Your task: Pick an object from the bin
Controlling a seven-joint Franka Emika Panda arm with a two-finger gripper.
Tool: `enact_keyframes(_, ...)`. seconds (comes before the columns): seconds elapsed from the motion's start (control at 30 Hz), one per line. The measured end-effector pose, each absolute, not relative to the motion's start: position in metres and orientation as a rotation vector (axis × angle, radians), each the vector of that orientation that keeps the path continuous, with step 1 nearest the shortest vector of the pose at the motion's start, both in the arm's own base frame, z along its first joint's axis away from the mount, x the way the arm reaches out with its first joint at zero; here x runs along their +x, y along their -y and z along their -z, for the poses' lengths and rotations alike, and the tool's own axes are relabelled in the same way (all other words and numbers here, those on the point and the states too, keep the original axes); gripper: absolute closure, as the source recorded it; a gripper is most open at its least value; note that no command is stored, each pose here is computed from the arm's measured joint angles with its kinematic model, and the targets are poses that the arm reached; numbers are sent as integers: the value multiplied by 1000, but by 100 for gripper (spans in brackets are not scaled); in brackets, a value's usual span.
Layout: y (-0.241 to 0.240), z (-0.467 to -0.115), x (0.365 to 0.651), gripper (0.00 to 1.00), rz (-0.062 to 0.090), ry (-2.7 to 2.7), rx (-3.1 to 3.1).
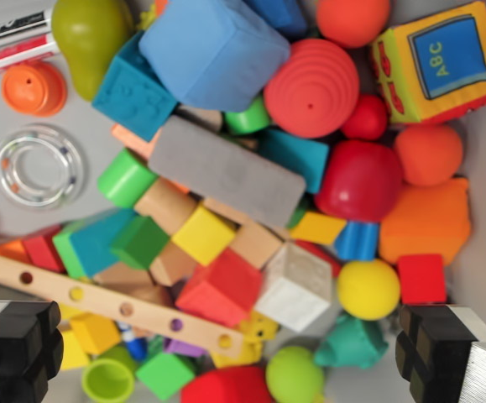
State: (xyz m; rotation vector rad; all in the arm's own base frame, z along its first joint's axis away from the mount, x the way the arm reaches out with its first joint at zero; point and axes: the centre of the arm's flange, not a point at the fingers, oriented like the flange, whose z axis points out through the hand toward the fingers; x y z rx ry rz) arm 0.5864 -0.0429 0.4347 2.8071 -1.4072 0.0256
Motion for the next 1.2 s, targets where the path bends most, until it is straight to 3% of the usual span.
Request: enact_keyframes(1.2, 25, -327, 627, 0, -2, 1846, 2535)
